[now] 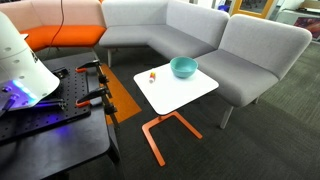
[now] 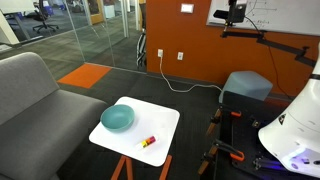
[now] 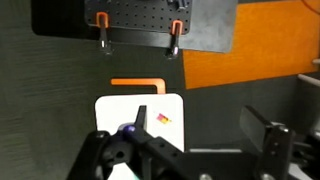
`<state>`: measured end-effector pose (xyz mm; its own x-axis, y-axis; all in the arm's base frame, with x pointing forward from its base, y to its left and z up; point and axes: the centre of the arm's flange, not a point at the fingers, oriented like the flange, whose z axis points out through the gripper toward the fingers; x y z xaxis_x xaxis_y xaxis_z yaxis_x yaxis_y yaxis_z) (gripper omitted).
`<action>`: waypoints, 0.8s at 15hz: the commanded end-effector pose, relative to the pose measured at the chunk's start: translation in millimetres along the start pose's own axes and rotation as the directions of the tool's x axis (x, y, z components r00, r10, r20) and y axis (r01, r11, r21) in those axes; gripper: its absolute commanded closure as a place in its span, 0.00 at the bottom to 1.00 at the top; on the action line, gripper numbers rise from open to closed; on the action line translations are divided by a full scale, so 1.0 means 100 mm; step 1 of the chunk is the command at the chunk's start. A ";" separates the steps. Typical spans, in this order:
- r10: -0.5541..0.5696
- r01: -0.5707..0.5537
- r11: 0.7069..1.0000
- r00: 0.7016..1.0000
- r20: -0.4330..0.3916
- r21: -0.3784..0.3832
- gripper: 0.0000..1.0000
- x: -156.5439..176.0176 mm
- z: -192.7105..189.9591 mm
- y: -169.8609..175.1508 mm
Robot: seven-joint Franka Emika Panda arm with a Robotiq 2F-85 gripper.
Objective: Move the bowl to the right front corner of the table
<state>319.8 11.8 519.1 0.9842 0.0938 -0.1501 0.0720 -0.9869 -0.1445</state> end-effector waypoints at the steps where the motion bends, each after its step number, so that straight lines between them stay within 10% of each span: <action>1: 0.089 -0.089 0.996 0.996 -0.026 0.005 0.00 0.46 0.18 0.02; 6: 0.344 -0.339 0.938 0.934 -0.097 0.068 0.00 1.70 1.05 0.29; 12: 0.491 -0.489 0.866 0.871 0.002 0.102 0.00 2.69 2.35 0.86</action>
<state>505.3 -12.6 273.2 0.9093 -0.3838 -0.1610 -0.4058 -0.9034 -0.1386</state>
